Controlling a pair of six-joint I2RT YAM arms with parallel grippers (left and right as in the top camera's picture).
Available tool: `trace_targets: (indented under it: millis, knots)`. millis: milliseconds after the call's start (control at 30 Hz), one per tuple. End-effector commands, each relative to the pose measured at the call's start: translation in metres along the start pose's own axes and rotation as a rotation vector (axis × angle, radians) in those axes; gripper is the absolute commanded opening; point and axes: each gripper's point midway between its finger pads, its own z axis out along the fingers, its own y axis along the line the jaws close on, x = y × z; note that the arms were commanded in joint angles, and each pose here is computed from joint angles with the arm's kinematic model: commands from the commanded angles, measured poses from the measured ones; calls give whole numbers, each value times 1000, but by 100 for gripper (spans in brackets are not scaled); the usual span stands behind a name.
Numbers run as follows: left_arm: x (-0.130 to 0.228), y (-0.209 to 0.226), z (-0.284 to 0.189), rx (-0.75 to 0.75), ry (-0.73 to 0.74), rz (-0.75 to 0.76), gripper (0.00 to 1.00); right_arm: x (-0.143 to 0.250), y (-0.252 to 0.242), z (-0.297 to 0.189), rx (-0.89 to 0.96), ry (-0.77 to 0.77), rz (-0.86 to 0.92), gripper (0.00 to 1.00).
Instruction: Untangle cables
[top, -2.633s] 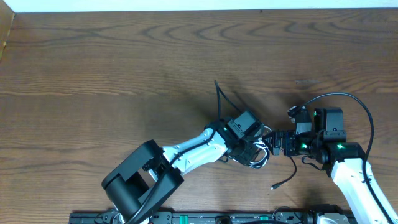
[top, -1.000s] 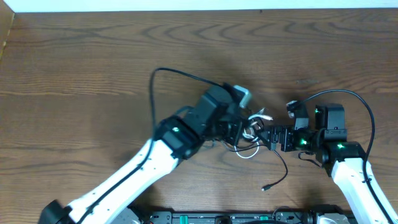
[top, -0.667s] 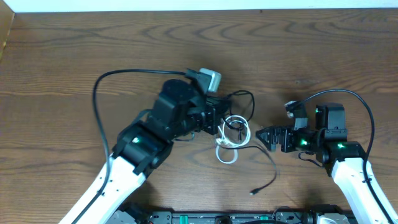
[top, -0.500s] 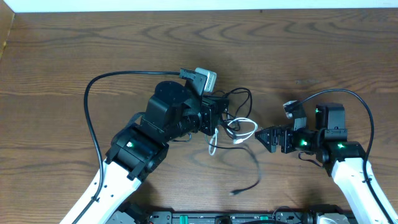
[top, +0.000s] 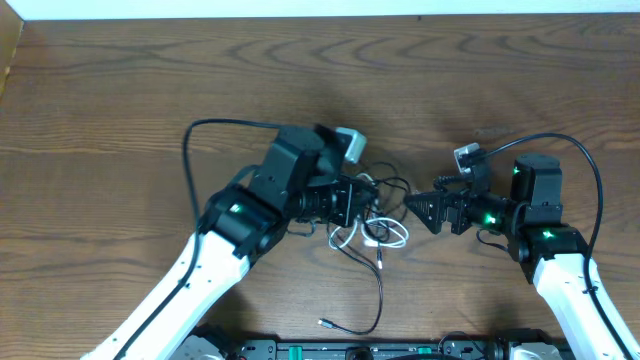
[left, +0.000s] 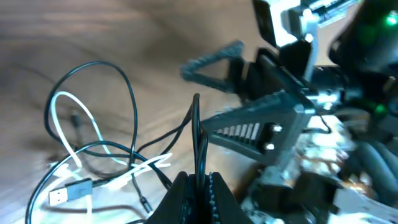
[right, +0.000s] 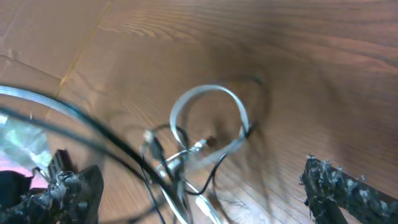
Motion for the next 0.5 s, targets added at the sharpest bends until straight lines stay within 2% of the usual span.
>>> trace_targets:
  millis: [0,33,133,167,200,233,267,333,367,467]
  knots:
    - [4,-25,4,161,64,9,8,0,11,-1,-63,7,14,98]
    - [4,-29,6,194,71,15,7,1,13,0,-68,12,14,96]
    - [3,-52,4,340,96,56,8,3,14,2,-62,21,6,78]
    - [3,-62,1,397,104,78,8,3,12,3,-45,20,4,67]
    - [3,-69,-2,442,107,105,8,2,7,3,-18,19,4,48]
    - [3,-72,-3,464,102,136,8,3,-7,3,65,18,12,20]
    - [3,-71,-3,459,95,157,8,5,-17,2,126,21,32,12]
    - [3,-66,-1,435,88,181,8,11,-39,-2,257,29,104,10]
    - [3,-60,2,400,85,173,11,16,-51,-6,330,35,150,9]
    - [5,-37,10,268,86,122,12,30,-77,-19,502,57,244,4]
